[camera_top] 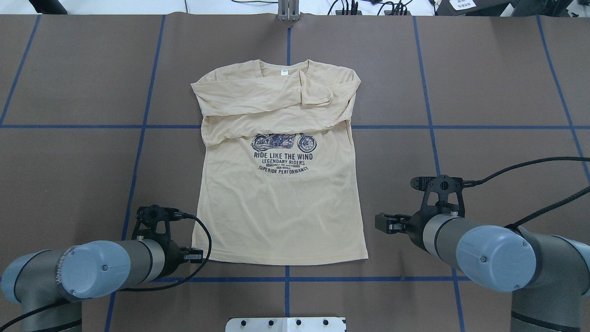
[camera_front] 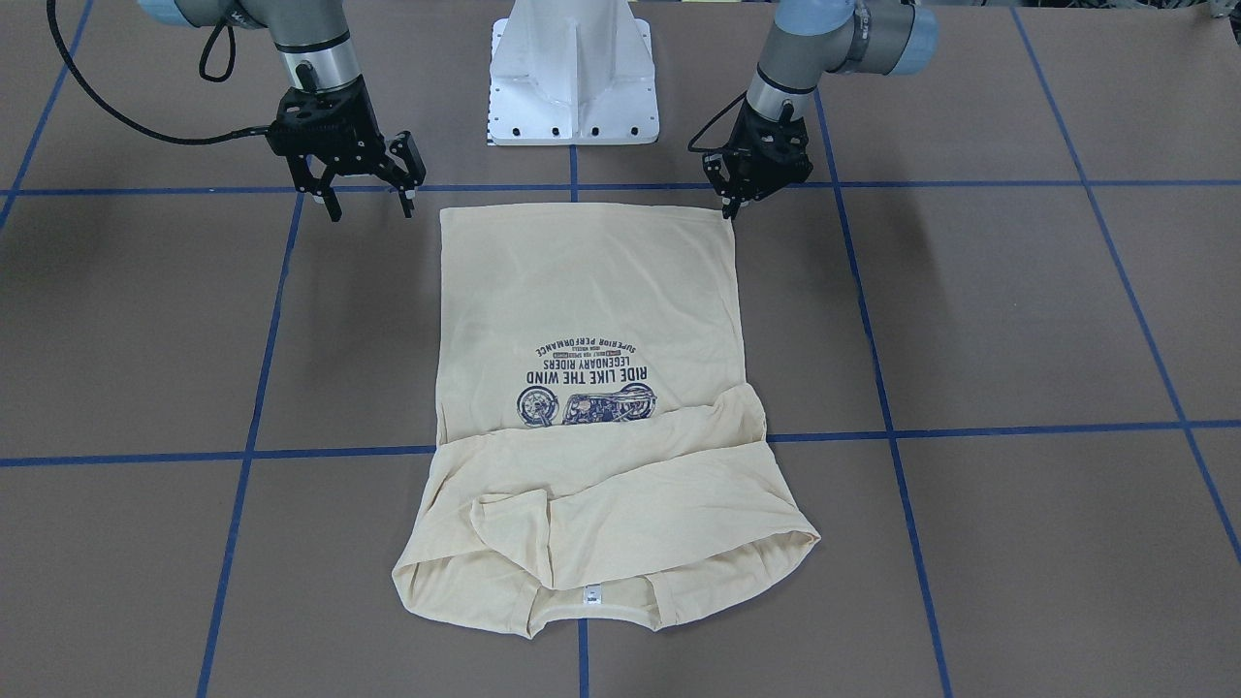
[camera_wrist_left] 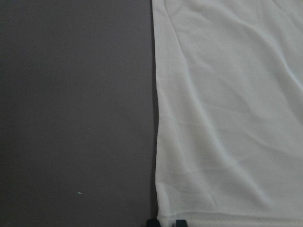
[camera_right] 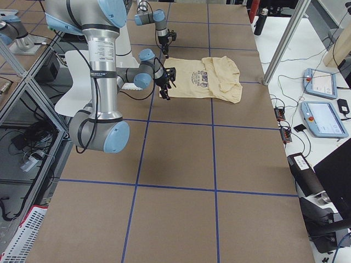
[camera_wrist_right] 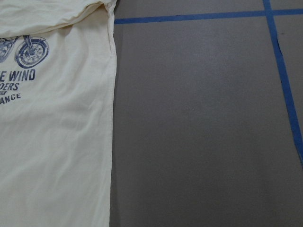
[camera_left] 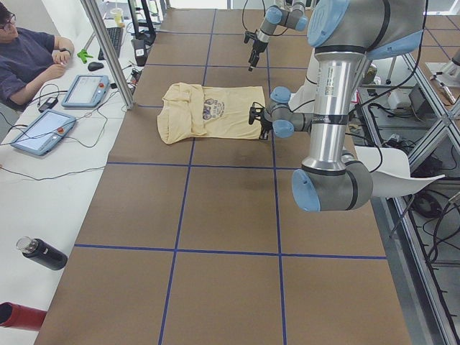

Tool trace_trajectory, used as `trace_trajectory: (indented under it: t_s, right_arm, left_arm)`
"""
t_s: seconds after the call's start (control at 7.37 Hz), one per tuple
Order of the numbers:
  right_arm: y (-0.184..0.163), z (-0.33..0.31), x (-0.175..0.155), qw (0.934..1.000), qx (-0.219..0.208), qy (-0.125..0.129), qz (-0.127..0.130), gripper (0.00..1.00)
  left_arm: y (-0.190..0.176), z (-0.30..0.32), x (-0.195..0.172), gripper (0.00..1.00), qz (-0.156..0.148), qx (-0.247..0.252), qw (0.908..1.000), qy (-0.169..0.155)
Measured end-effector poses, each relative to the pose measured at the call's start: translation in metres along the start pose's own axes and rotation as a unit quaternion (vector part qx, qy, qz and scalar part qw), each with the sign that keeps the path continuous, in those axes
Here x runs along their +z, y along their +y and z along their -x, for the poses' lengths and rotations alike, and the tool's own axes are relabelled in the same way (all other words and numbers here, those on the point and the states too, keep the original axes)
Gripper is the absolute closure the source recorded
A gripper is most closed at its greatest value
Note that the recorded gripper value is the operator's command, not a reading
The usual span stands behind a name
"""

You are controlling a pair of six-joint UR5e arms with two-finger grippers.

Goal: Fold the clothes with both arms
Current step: 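Lower both grippers to the hem corners nearest the robot and grasp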

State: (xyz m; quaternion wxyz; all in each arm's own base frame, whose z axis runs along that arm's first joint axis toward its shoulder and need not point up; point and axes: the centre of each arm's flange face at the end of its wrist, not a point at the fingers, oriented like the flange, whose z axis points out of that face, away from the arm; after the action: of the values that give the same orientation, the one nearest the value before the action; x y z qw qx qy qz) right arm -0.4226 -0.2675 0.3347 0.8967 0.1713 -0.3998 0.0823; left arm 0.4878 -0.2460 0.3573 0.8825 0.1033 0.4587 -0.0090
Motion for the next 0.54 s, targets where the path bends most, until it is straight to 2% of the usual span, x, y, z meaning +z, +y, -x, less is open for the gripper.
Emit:
trace_trajectory:
  t_s: [0.27, 0.41, 0.54]
  right_arm:
    - [0.019, 0.030, 0.022, 0.9997, 0.021, -0.003, -0.009, 0.02]
    - [0.034, 0.048, 0.038, 0.9996, 0.022, -0.003, -0.017, 0.10]
    - [0.046, 0.058, 0.049, 0.9995, 0.020, 0.000, -0.024, 0.22]
  left_arm:
    - [0.000, -0.002, -0.002, 1.00, -0.001, 0.000, 1.0000, 0.002]
    - [-0.001, -0.002, -0.002, 1.00, -0.002, 0.000, 1.0000, 0.003]
    - [-0.001, -0.002, -0.003, 1.00, -0.002, 0.000, 1.0000, 0.003]
